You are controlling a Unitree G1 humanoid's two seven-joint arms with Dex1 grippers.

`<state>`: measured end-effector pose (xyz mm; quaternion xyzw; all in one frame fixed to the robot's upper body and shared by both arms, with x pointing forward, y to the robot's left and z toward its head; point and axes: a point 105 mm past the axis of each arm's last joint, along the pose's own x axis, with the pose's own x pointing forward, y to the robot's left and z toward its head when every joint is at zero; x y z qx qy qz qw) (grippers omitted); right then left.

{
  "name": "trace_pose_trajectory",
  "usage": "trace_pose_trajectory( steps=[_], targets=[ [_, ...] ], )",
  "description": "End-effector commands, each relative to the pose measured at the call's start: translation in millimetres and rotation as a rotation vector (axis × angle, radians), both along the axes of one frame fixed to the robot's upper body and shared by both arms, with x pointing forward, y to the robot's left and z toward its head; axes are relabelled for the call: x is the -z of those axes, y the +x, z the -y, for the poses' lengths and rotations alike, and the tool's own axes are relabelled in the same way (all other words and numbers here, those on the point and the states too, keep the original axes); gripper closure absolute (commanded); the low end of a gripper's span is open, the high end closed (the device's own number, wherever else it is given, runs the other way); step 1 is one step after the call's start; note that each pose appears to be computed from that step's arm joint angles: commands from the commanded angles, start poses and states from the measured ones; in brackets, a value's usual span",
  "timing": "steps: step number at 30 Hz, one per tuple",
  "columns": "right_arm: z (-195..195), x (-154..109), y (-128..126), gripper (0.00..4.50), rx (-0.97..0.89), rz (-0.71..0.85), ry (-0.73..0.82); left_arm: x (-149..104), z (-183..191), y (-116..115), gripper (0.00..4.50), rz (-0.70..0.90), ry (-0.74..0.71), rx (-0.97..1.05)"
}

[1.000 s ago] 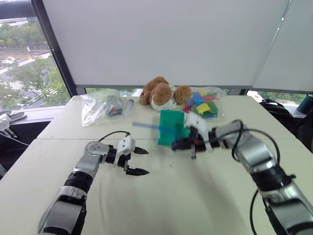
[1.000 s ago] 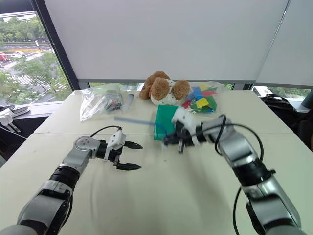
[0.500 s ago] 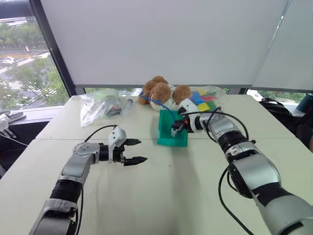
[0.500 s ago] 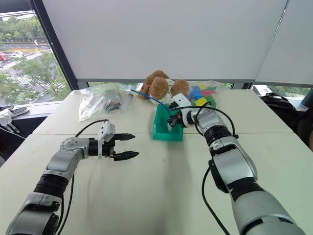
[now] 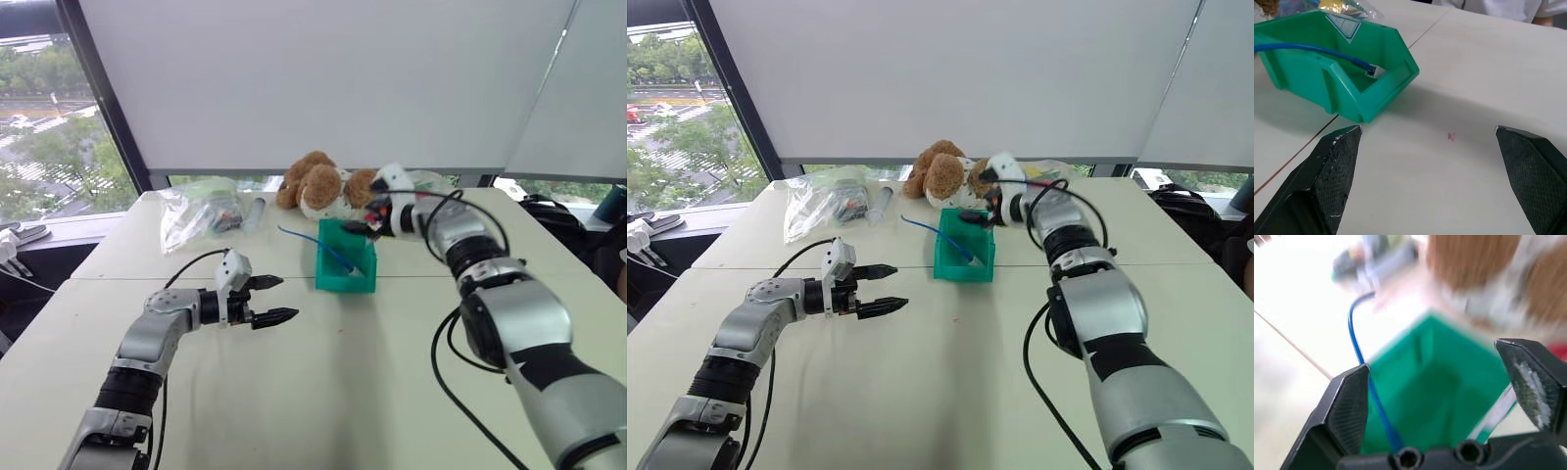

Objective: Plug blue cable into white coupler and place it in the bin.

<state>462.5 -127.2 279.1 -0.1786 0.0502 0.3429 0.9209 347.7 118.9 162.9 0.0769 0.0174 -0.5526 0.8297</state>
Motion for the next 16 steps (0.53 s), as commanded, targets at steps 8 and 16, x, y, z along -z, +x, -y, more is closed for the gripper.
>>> trace_pose_trajectory(
  steps=[8,16],
  targets=[
    [37.0,18.7,-136.6,0.05,-0.183,-0.004,-0.138,-26.5,-18.6,-3.7,0.00,0.071,0.017,-0.041],
    [50.5,44.4,-198.0,0.05,-0.120,-0.083,-0.033,-32.9,-25.9,-16.3,0.00,0.065,0.018,-0.077]
  ],
)
